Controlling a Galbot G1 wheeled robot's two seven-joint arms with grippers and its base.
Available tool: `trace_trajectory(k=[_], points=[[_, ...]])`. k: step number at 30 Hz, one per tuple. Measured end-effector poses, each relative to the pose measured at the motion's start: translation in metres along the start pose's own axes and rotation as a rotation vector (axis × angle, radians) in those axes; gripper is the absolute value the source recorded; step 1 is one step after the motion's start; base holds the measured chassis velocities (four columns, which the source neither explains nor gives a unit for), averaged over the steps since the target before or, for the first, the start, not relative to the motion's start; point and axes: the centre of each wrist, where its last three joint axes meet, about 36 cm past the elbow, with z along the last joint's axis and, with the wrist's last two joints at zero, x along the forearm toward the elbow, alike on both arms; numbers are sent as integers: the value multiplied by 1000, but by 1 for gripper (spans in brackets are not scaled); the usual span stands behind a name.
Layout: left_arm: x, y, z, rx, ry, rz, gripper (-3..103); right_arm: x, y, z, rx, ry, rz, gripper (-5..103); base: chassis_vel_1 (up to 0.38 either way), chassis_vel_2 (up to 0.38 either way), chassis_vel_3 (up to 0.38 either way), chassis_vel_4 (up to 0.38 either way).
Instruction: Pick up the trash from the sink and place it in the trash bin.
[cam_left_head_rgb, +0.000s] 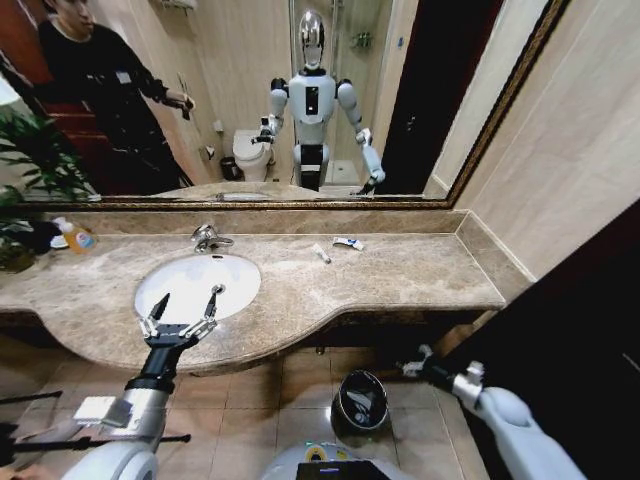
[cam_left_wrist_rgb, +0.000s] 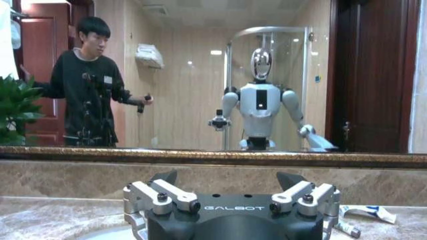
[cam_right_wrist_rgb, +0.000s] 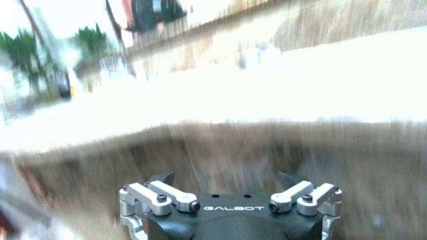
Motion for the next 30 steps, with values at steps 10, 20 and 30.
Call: trace_trajectory(k=[10,20,30], points=[[0,0,0,0,0,0,100,-146,106,-113,13,-183,171,100,0,0,0,0],[0,0,0,0,0,0,100,-277,122,-172,129,-154,189,100,0,0,0,0],[0,0,0,0,0,0,100,-370,151,-183,211,-7,238,100,0,0,0,0]])
